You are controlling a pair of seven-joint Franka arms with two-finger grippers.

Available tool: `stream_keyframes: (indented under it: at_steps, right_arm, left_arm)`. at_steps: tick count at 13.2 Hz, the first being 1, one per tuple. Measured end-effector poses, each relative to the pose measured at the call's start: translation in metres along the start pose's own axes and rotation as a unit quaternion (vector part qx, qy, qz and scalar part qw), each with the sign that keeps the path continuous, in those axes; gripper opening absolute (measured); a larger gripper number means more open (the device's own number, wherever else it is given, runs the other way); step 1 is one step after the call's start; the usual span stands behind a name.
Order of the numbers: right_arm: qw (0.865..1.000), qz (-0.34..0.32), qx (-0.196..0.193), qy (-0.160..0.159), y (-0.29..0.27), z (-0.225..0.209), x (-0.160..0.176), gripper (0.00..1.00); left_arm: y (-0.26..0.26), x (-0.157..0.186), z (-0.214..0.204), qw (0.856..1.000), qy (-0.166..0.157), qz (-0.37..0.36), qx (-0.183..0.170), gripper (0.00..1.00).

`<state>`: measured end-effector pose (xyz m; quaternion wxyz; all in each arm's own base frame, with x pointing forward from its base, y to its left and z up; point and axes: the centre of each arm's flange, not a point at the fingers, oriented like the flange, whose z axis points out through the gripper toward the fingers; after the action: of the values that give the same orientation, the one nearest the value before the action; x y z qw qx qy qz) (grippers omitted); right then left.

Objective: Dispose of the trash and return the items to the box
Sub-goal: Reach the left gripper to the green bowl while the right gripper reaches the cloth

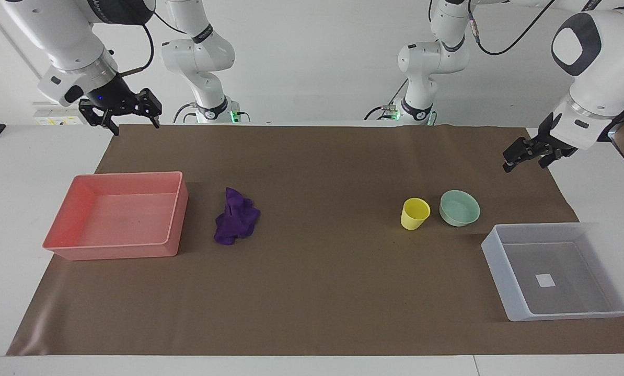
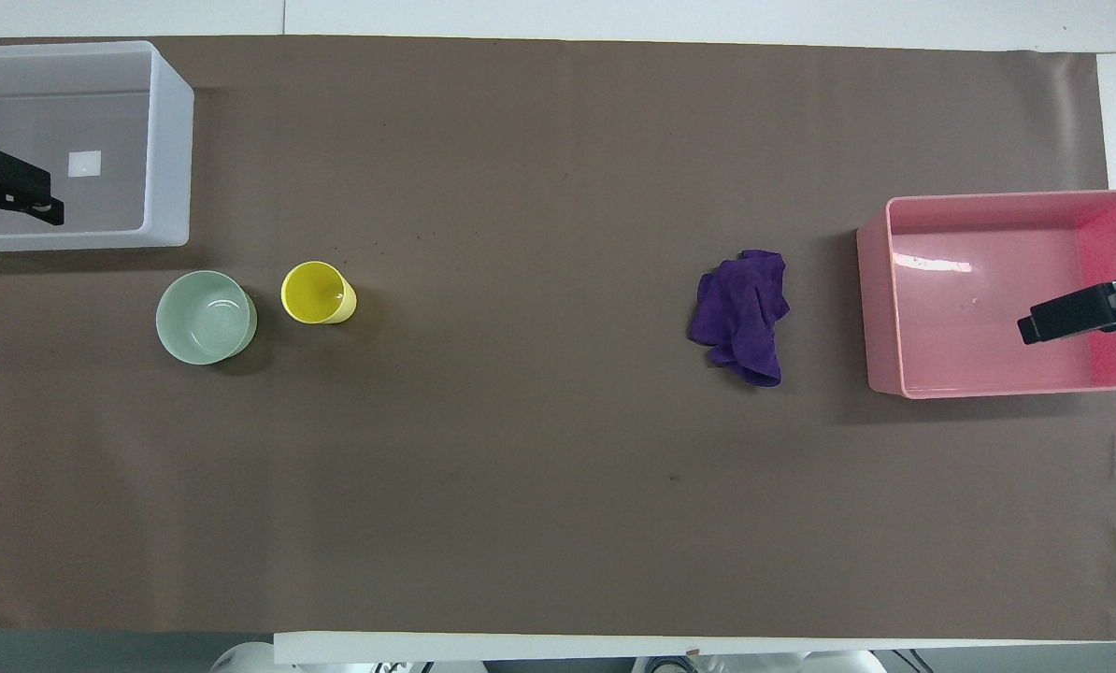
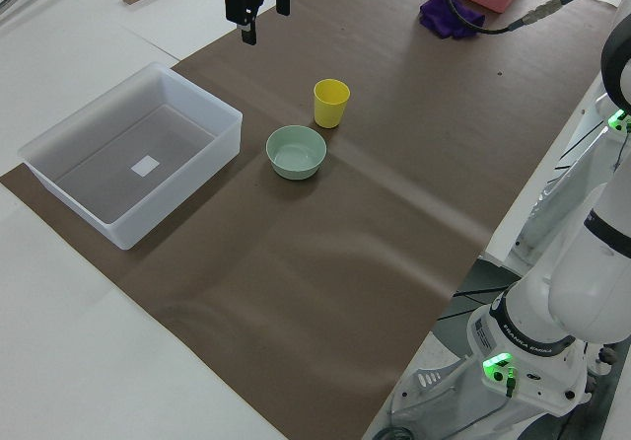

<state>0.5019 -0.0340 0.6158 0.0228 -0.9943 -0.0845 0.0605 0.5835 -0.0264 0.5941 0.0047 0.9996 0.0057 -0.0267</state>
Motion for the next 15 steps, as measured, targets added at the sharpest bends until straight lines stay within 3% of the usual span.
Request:
stream_keyframes:
  at_steps: [4,8,11,15]
  right_arm:
    - [1.000,0.000,-0.003,0.012,0.001,0.002,0.004,1.00]
    - [0.999,-0.021,-0.008,0.025,-0.017,0.034,0.031,1.00]
    - [0.998,-0.045,0.008,0.035,-0.052,0.083,0.078,1.00]
    - [0.997,-0.040,0.011,0.058,-0.099,0.164,0.123,1.00]
  left_arm:
    - [-0.001,0.000,-0.001,1.000,0.001,0.004,0.000,1.00]
    - [-0.003,0.000,0.007,1.000,0.015,0.010,0.002,1.00]
    - [-0.027,-0.010,0.083,0.997,0.070,-0.012,0.001,1.00]
    - [-0.037,-0.036,0.214,0.998,0.060,-0.021,0.002,1.00]
